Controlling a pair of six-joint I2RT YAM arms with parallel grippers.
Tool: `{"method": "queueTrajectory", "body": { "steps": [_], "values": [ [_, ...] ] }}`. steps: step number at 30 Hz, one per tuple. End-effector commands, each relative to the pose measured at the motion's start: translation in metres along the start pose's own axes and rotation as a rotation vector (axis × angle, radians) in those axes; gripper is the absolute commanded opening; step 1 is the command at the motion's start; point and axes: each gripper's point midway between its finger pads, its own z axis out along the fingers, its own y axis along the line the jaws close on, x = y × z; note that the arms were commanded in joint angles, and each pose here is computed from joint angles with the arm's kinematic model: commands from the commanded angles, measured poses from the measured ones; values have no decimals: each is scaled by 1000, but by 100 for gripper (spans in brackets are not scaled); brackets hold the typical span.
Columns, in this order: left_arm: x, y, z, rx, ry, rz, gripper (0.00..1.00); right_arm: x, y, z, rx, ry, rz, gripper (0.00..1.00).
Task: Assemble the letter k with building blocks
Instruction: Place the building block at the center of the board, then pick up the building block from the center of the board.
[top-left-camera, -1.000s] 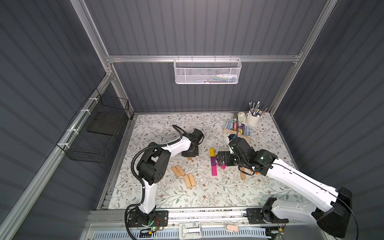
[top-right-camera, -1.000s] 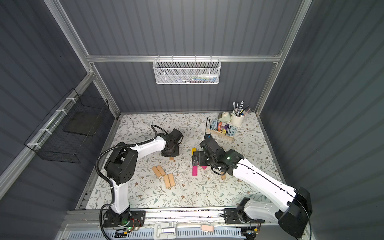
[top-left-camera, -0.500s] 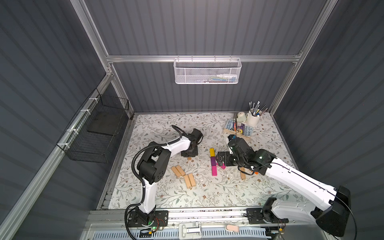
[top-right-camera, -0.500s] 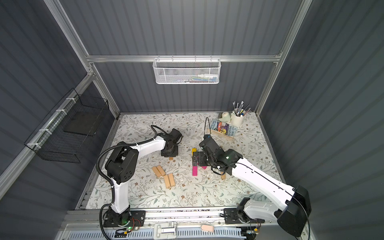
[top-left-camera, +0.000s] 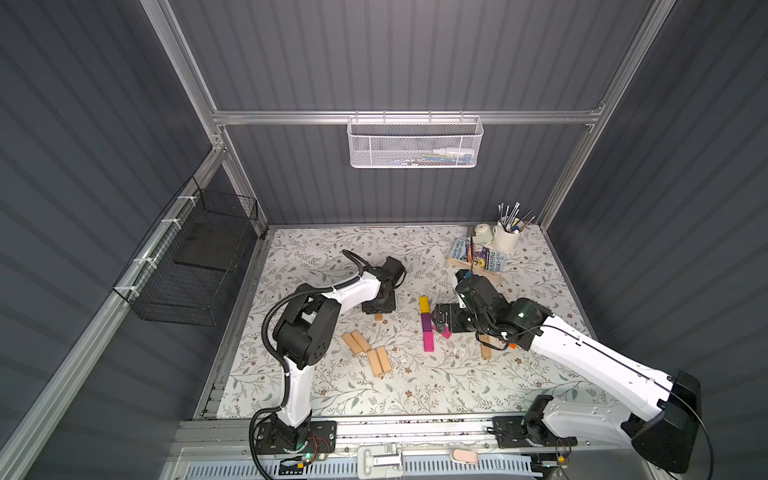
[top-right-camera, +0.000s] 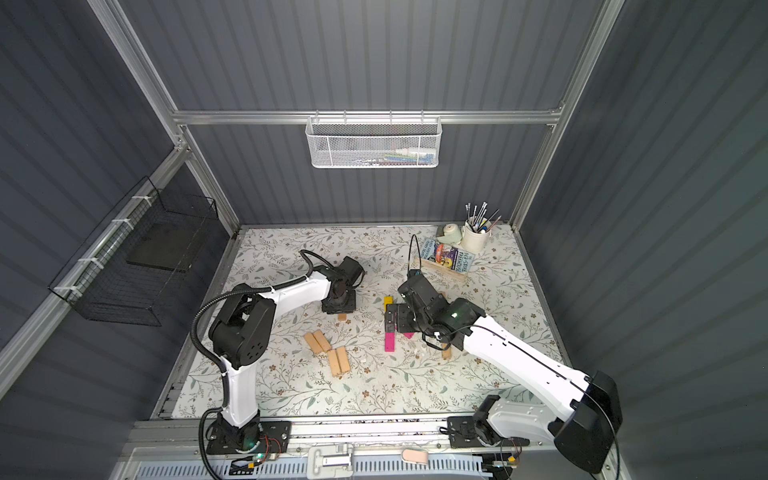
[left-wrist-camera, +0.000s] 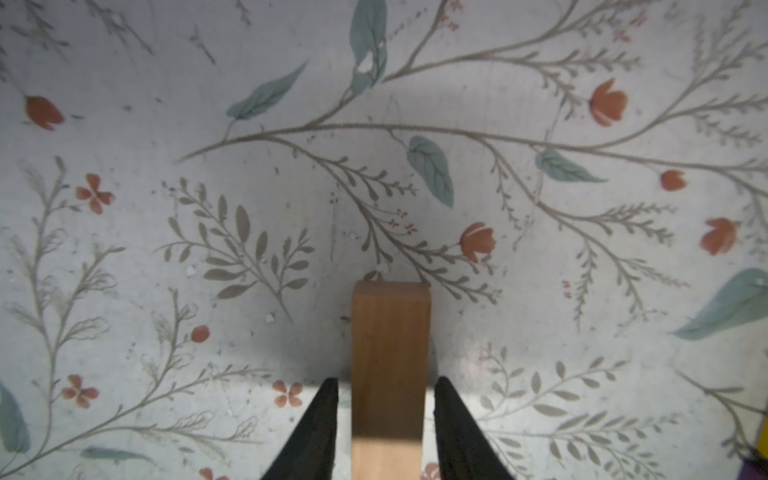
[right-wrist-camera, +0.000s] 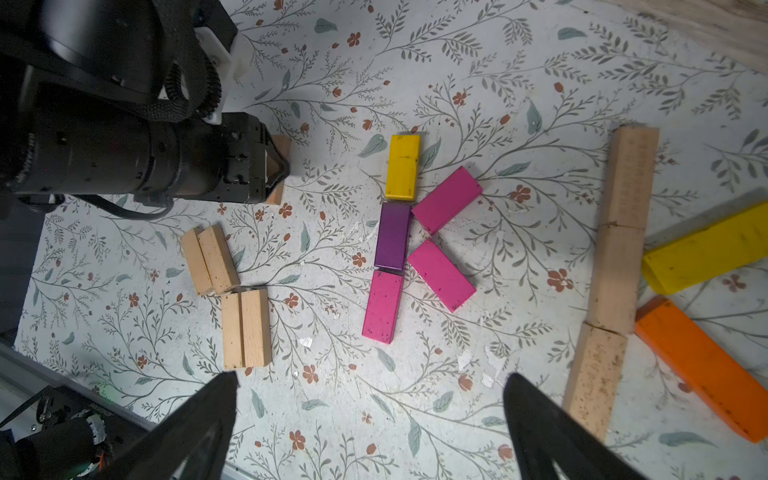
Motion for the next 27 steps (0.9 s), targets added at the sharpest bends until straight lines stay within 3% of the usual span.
{"method": "queueTrajectory", "body": {
  "steps": [1,6,12,17,21,27],
  "values": [
    [-10,15,-47,18,-87,-65,40,-5,2,-4,-8,-16,17,99],
    [7,47,-90,7,-147,-144,40,-5,10,-2,-50,-11,14,99],
    [46,89,-112,-43,-138,-234,39,-6,19,0,-83,4,4,99],
    [71,95,-105,-15,-93,-250,40,0,25,5,-106,35,-5,99],
    [88,81,-88,29,13,-278,42,4,26,7,-108,48,-4,99],
    [90,63,-69,61,49,-335,43,7,24,8,-103,54,9,99]
  ]
}}
